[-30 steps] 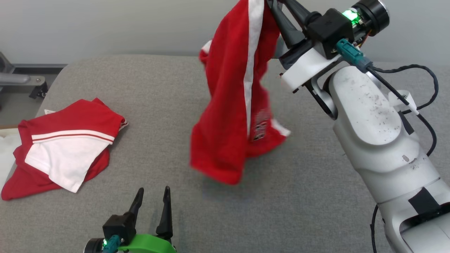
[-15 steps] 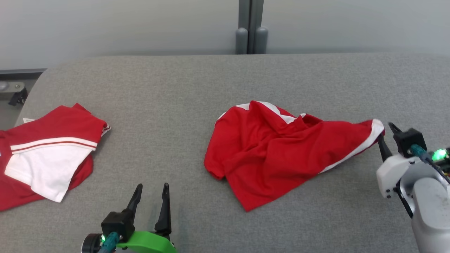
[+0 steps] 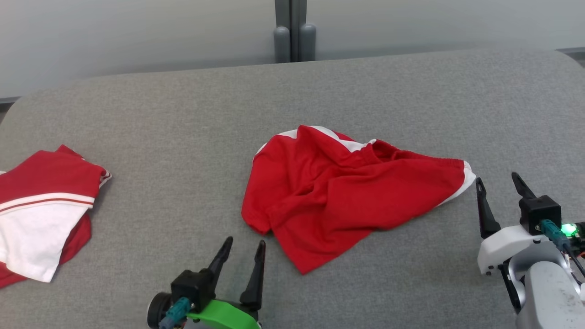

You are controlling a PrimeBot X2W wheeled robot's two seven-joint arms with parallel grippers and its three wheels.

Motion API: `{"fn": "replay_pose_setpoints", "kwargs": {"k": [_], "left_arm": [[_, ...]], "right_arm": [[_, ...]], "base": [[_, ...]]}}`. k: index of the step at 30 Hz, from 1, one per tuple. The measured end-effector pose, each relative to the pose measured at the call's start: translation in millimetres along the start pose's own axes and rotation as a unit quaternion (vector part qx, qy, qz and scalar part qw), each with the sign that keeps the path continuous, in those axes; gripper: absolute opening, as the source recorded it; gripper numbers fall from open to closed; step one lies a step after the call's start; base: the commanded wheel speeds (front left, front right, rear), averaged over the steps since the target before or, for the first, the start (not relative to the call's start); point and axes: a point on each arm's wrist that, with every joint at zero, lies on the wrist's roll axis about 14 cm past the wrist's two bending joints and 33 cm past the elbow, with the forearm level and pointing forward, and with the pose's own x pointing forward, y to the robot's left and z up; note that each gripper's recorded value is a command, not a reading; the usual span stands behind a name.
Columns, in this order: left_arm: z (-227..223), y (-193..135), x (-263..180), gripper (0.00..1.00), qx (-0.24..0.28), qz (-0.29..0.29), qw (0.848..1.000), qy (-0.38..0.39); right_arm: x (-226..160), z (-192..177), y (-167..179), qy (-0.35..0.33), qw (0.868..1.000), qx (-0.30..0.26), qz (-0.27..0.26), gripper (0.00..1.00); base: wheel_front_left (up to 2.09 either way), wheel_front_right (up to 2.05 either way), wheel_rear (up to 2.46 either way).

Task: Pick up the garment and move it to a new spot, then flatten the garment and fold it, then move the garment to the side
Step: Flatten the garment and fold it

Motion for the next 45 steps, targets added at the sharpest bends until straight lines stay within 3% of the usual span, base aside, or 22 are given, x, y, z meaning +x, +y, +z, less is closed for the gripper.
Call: {"fn": "replay_pose_setpoints", "kwargs": {"k": [9, 15, 22, 23, 24, 25, 39, 45], "left_arm": [[-40, -29, 20, 1.00, -0.031, -0.059, 0.995, 0.069], [-82, -43, 20, 1.00, -0.056, -0.084, 0.985, 0.139], [-73, -57, 37, 1.00, -0.065, -0.110, 0.984, 0.124], [-68, -57, 39, 0.94, -0.063, -0.112, 0.985, 0.115], [-61, -57, 42, 0.37, -0.060, -0.113, 0.986, 0.104], [-55, -57, 43, 0.00, -0.055, -0.114, 0.987, 0.095], [43, -84, 23, 0.00, -0.030, -0.145, 0.987, -0.063], [55, -59, 18, 0.00, -0.018, -0.109, 0.990, -0.084]], "right_arm": [[13, 18, 15, -0.035, 0.999, 0.025, 0.014, 1.00], [18, 10, 14, -0.027, 0.999, 0.037, 0.011, 1.00], [17, -2, 12, -0.012, 0.999, 0.048, 0.005, 1.00], [17, -2, 12, -0.012, 0.999, 0.049, 0.006, 1.00], [17, -2, 13, -0.012, 0.999, 0.050, 0.007, 1.00], [16, -2, 14, -0.012, 0.999, 0.051, 0.008, 1.00], [6, 3, 29, -0.017, 0.997, 0.071, 0.024, 1.00], [10, 9, 40, -0.025, 0.996, 0.077, 0.039, 1.00]], "base": [[0.00, 0.00, 0.00], [0.00, 0.00, 0.00], [0.00, 0.00, 0.00], [0.00, 0.00, 0.00], [0.00, 0.00, 0.00], [0.00, 0.00, 0.00], [0.00, 0.00, 0.00], [0.00, 0.00, 0.00]]}}
